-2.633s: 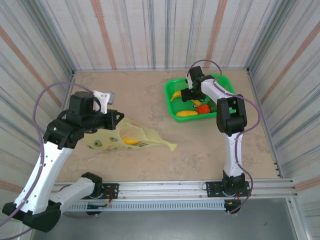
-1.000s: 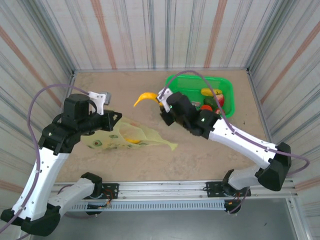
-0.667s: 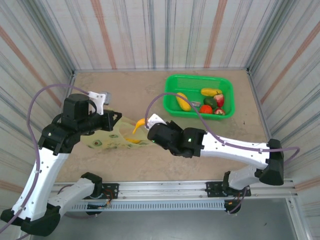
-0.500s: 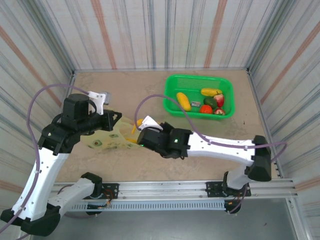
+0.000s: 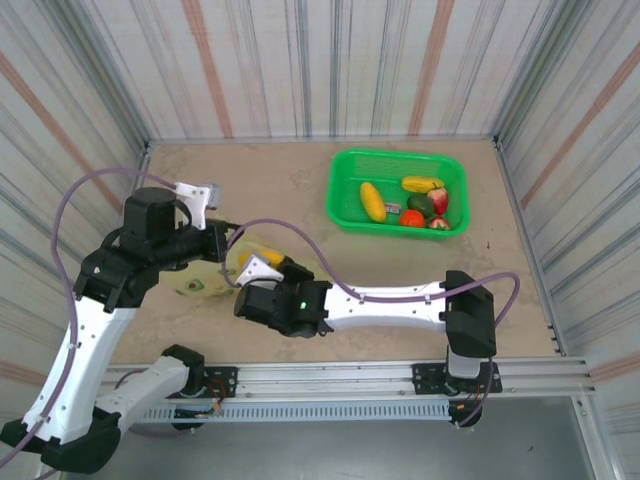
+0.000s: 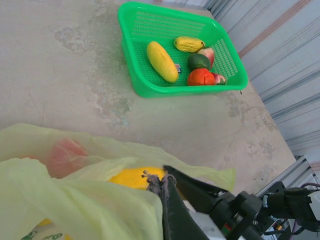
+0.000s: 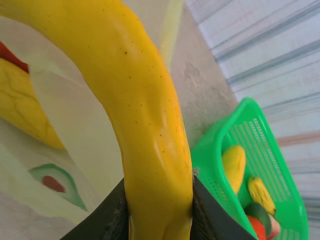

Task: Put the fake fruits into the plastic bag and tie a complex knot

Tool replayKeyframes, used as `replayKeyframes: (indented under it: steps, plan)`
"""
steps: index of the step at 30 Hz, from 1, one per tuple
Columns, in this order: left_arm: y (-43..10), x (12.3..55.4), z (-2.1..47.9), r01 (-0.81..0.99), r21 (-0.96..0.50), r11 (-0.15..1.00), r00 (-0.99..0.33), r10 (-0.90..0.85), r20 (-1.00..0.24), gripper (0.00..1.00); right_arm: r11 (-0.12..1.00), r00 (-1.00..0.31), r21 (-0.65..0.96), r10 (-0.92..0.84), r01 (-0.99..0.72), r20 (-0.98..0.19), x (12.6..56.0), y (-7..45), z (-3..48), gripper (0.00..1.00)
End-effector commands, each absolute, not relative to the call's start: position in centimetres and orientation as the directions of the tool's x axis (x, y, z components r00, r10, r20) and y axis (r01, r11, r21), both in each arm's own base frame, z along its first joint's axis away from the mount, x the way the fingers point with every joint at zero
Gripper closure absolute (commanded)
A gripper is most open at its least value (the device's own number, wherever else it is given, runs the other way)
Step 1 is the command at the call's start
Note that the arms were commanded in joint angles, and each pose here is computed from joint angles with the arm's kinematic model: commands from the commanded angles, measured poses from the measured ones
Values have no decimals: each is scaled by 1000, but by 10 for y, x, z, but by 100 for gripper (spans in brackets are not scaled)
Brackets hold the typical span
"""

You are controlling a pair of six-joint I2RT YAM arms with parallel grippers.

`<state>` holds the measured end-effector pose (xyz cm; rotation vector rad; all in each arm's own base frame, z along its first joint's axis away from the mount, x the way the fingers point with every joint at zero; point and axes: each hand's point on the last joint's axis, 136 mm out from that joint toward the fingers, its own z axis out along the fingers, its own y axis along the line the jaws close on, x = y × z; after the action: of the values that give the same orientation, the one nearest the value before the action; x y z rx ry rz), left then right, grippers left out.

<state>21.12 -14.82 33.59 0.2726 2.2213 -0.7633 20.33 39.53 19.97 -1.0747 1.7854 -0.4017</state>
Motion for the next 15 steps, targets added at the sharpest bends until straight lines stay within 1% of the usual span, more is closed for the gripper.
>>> replayKeyframes:
  steps: [1,4,7,12,14,15]
  plan:
    - [-151,208,350,433,-462,774,-674,-63,-736,100,565,-2,-645,-753,-514,-658,201,423,214,70]
    - [-153,208,350,435,-471,768,-678,-65,-732,100,538,51,-637,-741,-552,-670,203,440,210,68]
    - [-154,208,350,435,-481,761,-683,-68,-727,100,514,125,-655,-726,-554,-676,208,457,209,67]
    - [-156,209,350,436,-488,756,-688,-69,-722,100,447,228,-678,-711,-584,-665,220,479,199,62]
    - [-155,209,350,433,-483,761,-688,-67,-723,100,410,263,-682,-706,-605,-658,222,487,193,55]
    - [-154,210,349,431,-479,765,-687,-66,-723,100,402,262,-678,-706,-615,-657,224,489,189,47]
